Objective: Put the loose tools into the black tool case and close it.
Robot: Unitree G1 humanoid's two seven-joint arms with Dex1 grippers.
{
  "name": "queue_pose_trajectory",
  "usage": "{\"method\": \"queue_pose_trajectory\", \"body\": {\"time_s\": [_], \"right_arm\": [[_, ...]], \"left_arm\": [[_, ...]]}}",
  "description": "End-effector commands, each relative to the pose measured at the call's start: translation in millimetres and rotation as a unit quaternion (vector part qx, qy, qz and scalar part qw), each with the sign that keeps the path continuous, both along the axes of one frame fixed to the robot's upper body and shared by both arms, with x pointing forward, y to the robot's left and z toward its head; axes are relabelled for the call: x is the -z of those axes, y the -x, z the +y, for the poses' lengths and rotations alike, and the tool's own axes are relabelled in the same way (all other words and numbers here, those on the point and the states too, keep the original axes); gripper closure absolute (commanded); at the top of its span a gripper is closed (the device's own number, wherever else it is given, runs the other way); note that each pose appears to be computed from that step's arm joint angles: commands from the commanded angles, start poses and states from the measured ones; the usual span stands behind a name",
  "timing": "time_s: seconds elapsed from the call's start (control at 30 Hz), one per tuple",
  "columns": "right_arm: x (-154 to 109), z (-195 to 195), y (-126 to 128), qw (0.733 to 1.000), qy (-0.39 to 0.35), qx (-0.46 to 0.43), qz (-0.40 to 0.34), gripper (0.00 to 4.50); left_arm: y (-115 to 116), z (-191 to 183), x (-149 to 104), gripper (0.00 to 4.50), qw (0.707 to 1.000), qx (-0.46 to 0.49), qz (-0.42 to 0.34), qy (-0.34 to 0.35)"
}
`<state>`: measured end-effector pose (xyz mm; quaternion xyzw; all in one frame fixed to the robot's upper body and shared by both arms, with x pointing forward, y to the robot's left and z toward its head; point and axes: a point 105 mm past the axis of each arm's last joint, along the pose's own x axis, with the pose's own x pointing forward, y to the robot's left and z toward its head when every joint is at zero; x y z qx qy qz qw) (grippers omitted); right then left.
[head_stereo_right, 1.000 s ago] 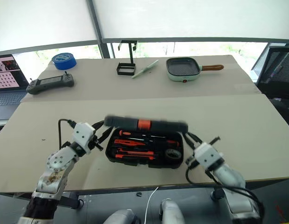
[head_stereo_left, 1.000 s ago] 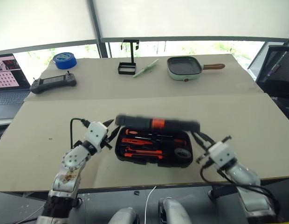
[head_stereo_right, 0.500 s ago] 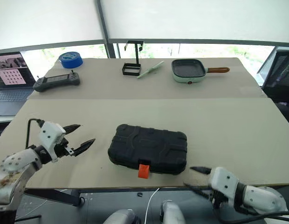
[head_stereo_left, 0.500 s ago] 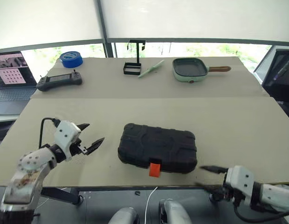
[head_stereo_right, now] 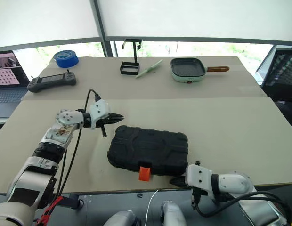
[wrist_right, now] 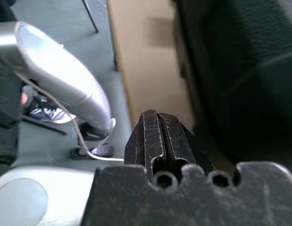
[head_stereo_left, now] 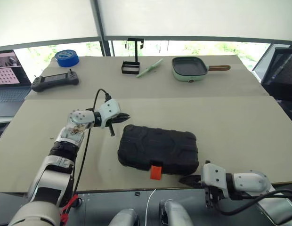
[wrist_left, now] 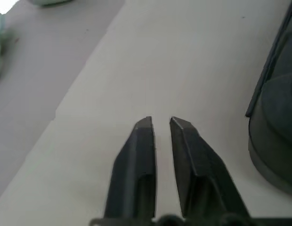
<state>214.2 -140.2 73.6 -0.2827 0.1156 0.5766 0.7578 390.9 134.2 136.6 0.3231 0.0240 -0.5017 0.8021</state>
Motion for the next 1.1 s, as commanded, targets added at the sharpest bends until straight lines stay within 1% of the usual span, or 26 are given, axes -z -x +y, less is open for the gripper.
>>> {"method": "queue_pose_trajectory", "body": {"time_s": [0.03, 0.1, 0.17, 0.27, 0.37, 0.4, 0.43, 0.5, 0.53, 0.57, 0.6, 0.63, 0.73, 0.8, 0.87, 0.93, 1.0, 1.1], "right_arm": [[-9, -11, -42, 0.995, 0.004, 0.08, -0.055, 4.5], [-18, -15, -63, 0.99, -0.003, 0.112, -0.089, 4.5], [-24, -21, -80, 0.984, -0.007, 0.141, -0.111, 4.5], [-30, -26, -93, 0.978, -0.012, 0.164, -0.124, 4.5], [-38, -27, -92, 0.98, -0.033, 0.163, -0.111, 4.5], [-40, -27, -86, 0.983, -0.041, 0.15, -0.096, 4.5], [-41, -28, -80, 0.986, -0.043, 0.138, -0.084, 4.5], [-41, -32, -72, 0.99, -0.032, 0.118, -0.075, 4.5], [-42, -36, -71, 0.99, -0.023, 0.115, -0.077, 4.5], [-43, -39, -70, 0.99, -0.018, 0.115, -0.077, 4.5], [-44, -42, -70, 0.99, -0.016, 0.116, -0.075, 4.5], [-45, -43, -69, 0.991, -0.018, 0.116, -0.07, 4.5], [-47, -43, -62, 0.993, -0.016, 0.102, -0.057, 4.5], [-45, -41, -56, 0.994, -0.009, 0.091, -0.053, 4.5], [-45, -39, -48, 0.996, -0.009, 0.08, -0.045, 4.5], [-45, -36, -42, 0.997, -0.01, 0.072, -0.04, 4.5], [-47, -33, -40, 0.996, -0.015, 0.072, -0.044, 4.5], [-52, -27, -44, 0.995, -0.028, 0.079, -0.054, 4.5]], "left_arm": [[23, -12, 5, 4.36, 0.994, 0.102, 0.006, -0.044], [43, -10, 13, 4.36, 0.986, 0.153, 0.034, -0.063], [58, -4, 16, 4.36, 0.98, 0.176, 0.056, -0.072], [63, 1, 6, 4.36, 0.982, 0.172, 0.054, -0.062], [49, 1, -23, 4.36, 0.991, 0.126, 0.031, -0.012], [43, -6, -42, 4.36, 0.992, 0.117, 0.027, 0.025], [40, -14, -58, 4.36, 0.991, 0.115, 0.027, 0.057], [41, -37, -81, 4.36, 0.985, 0.136, 0.031, 0.098], [43, -49, -87, 4.36, 0.982, 0.149, 0.034, 0.108], [46, -65, -87, 4.36, 0.979, 0.164, 0.042, 0.114], [50, -78, -84, 4.36, 0.976, 0.179, 0.05, 0.112], [55, -91, -73, 4.36, 0.974, 0.197, 0.058, 0.096], [62, -114, -35, 4.36, 0.971, 0.223, 0.08, 0.042], [66, -117, -2, 4.36, 0.968, 0.235, 0.084, -0.022], [68, -108, 29, 4.36, 0.96, 0.25, 0.065, -0.107], [69, -97, 47, 4.36, 0.951, 0.26, 0.055, -0.161], [71, -89, 57, 4.36, 0.943, 0.268, 0.051, -0.192], [72, -83, 63, 4.36, 0.938, 0.277, 0.049, -0.204]]}}
